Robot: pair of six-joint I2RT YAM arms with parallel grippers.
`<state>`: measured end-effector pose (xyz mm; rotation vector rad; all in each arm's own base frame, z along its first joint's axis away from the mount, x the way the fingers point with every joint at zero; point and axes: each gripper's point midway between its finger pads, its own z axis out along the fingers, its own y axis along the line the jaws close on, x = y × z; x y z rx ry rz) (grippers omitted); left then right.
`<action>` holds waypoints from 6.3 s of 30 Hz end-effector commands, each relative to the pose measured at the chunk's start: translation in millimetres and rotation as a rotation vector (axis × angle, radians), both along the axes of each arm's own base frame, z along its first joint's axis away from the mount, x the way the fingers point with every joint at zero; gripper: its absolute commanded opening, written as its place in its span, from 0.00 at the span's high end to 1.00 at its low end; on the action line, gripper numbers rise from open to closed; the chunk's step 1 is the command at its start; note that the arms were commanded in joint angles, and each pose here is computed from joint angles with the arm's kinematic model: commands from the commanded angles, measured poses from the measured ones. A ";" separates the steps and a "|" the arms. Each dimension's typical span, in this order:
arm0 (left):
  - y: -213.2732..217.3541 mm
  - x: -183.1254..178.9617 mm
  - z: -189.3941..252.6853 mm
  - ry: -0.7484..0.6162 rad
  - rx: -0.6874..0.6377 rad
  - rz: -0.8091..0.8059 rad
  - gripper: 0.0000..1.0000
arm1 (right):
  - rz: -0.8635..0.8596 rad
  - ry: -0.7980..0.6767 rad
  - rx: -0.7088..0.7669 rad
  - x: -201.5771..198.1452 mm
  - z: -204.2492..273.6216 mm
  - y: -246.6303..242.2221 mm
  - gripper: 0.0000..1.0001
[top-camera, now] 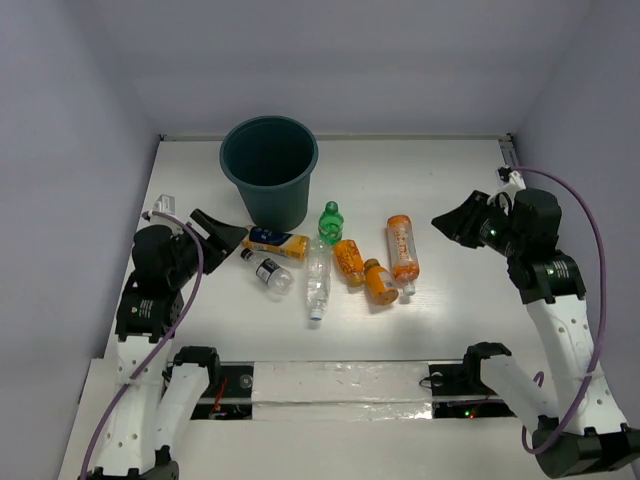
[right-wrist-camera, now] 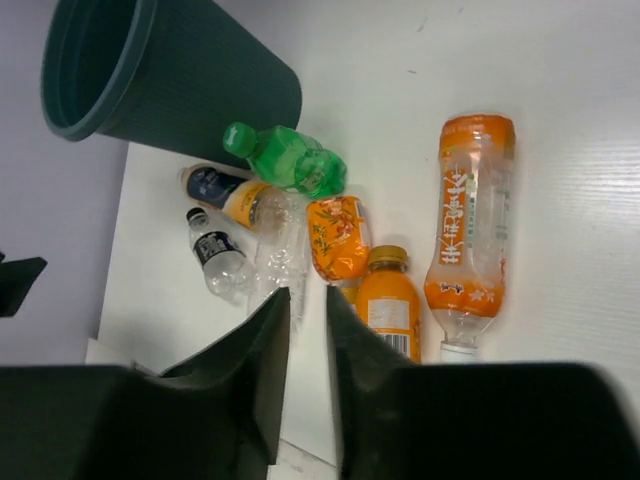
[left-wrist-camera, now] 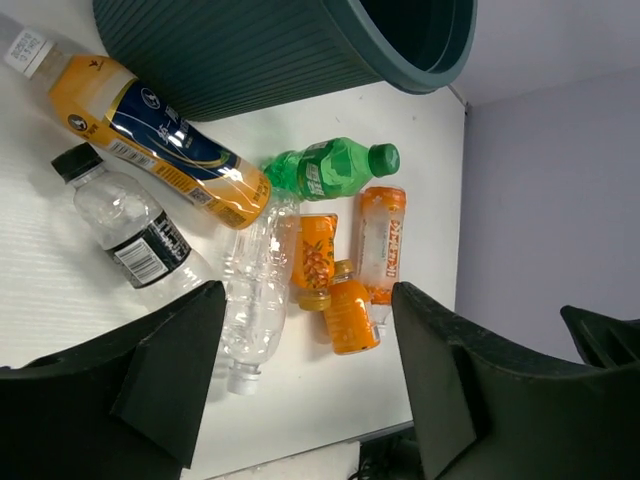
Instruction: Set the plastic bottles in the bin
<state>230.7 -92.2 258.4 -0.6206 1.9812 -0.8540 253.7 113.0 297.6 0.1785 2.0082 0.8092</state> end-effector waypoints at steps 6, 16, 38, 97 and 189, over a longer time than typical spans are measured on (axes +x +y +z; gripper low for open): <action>-0.4 12.6 17.3 -0.064 -0.026 0.014 0.69 | -0.060 -0.007 -0.086 5.4 -3.7 -14.8 1.00; 3.0 10.4 -19.1 0.019 -0.033 0.047 1.00 | -0.182 0.140 -0.226 64.9 -66.3 -39.1 1.00; -13.8 -24.7 -73.9 0.062 -0.142 -0.021 0.76 | 0.056 0.512 -0.246 125.2 -206.9 14.5 0.05; 33.0 86.4 -99.0 0.212 -0.022 0.263 0.29 | 0.007 -0.428 0.400 257.8 177.7 257.6 0.37; 72.3 81.1 103.0 -0.241 0.082 0.366 1.00 | 0.221 0.350 -0.315 24.2 -225.9 238.8 0.15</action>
